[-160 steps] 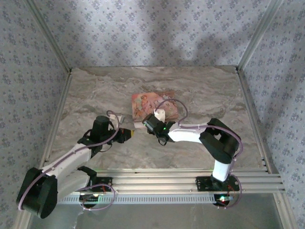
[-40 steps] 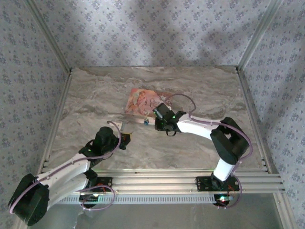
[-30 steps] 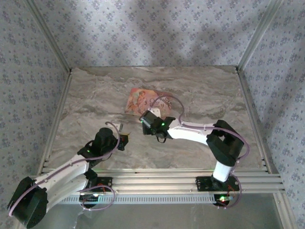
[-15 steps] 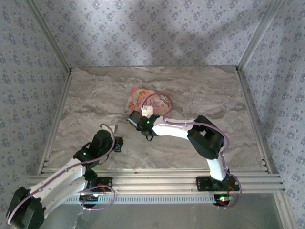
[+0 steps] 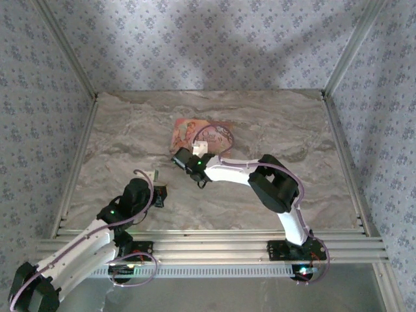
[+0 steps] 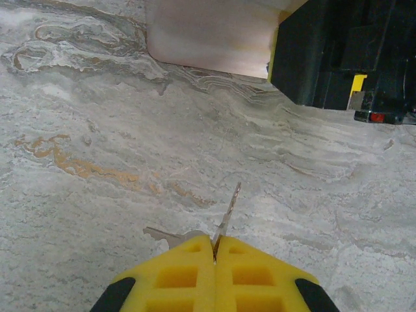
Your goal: Unlock a padlock with a key
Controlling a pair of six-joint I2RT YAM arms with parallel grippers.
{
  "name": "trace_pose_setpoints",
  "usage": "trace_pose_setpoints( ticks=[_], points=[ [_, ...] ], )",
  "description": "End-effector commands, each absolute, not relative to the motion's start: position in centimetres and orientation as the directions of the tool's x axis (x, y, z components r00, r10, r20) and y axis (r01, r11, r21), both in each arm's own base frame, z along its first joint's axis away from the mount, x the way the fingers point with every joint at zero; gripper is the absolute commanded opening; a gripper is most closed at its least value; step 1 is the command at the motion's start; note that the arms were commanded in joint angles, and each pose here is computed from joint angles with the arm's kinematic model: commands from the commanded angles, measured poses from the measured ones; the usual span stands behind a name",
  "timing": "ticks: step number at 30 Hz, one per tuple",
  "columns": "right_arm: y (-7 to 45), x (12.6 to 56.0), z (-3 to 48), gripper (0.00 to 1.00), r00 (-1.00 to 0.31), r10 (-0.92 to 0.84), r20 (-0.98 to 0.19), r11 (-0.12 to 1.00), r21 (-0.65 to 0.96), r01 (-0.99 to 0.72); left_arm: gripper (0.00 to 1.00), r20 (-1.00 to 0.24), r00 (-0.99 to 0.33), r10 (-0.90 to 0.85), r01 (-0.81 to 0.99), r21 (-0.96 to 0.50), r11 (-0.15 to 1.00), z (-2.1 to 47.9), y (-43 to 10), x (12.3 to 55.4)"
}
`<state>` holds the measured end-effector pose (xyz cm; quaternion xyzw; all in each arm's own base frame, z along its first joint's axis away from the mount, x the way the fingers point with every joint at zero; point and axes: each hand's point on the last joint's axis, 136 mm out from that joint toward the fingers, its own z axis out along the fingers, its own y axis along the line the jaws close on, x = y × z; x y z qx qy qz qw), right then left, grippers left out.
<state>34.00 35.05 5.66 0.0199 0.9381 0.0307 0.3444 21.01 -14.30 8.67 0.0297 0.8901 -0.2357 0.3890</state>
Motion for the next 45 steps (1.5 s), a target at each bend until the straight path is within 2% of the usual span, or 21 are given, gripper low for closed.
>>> trace_pose_setpoints(
  ticks=[1, 14, 23, 29, 40, 45],
  points=[
    [34.7, 35.4, 5.8, 0.52, -0.738, 0.067, -0.672, 0.998, 0.057, 0.038, 0.0, -0.709, -0.692, -0.139, 0.237, -0.404, 0.883, 8.8, -14.3, 21.1],
    [34.3, 36.6, 4.4, 0.48, -0.751, 0.067, -0.657, 0.998, 0.052, 0.043, 0.0, -0.709, -0.693, -0.136, 0.244, -0.407, 0.88, 8.8, -14.4, 21.0],
    [34.2, 37.2, 5.5, 0.15, -0.751, 0.048, -0.658, 0.998, 0.07, 0.003, 0.0, -0.713, -0.688, -0.132, 0.258, -0.41, 0.875, 8.9, -14.6, 21.0],
    [34.5, 36.1, 7.2, 0.01, -0.778, 0.021, -0.628, 0.983, 0.156, -0.099, 0.0, -0.766, -0.638, -0.079, 0.416, -0.429, 0.802, 10.5, -17.0, 20.9],
    [31.7, 32.9, 12.8, 0.0, -0.838, 0.084, -0.539, 0.913, 0.378, -0.151, 0.0, -0.814, -0.581, -0.023, 0.648, -0.479, 0.592, 13.2, -22.7, 20.9],
    [31.0, 30.2, 13.5, 0.0, -0.88, 0.059, -0.472, 0.886, 0.43, -0.171, 0.0, -0.844, -0.535, -0.044, 0.694, -0.468, 0.548, 13.2, -23.7, 21.0]
  ],
)
